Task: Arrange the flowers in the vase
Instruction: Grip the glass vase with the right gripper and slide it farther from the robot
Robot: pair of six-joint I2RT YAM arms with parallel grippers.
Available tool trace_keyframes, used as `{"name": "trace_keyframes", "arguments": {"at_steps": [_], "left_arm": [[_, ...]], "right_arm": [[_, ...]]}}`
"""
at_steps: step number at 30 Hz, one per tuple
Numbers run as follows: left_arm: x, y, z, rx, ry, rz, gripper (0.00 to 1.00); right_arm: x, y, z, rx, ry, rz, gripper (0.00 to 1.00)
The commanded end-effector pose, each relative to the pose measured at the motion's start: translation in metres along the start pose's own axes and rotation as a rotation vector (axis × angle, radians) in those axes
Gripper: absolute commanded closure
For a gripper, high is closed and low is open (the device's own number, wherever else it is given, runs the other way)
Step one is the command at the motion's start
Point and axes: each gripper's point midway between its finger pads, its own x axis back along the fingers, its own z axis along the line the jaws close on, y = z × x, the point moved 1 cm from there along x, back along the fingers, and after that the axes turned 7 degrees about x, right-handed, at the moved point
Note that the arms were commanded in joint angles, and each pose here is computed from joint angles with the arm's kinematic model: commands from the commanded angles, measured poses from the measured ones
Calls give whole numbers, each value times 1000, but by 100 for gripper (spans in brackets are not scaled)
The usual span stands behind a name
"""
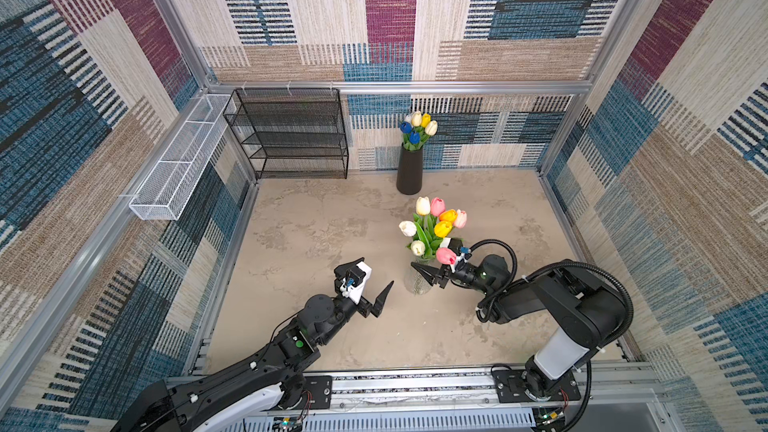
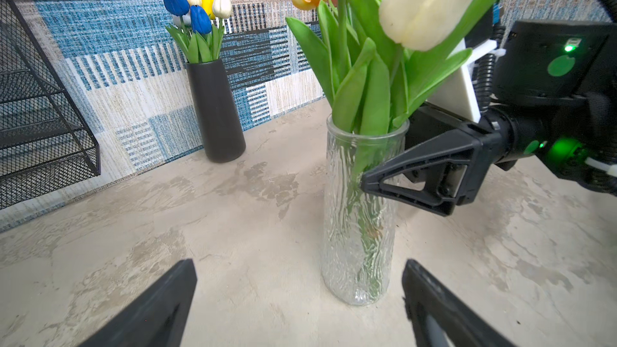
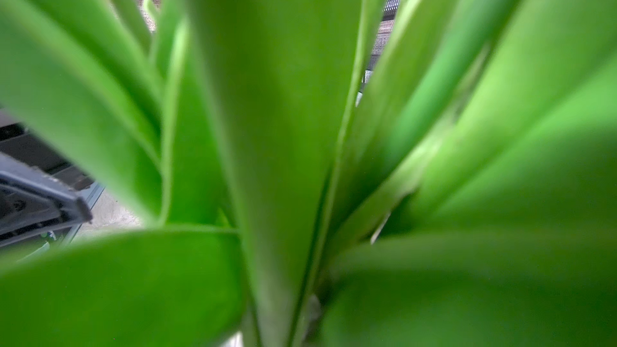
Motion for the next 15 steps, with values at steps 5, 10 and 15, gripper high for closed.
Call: {"name": "trace_keyframes", "arguments": {"at_steps": [5, 10, 15], "left_arm": [[-3, 14, 9, 31, 52, -76, 1], [-7, 17, 11, 19, 65, -84, 1], [-13, 29, 10, -9, 66, -108, 1]], "right_arm": [[1, 16, -3, 46, -24, -53, 40], [1, 22, -13, 72, -82, -55, 48], [-5, 33, -27, 115, -120, -58, 50]]}}
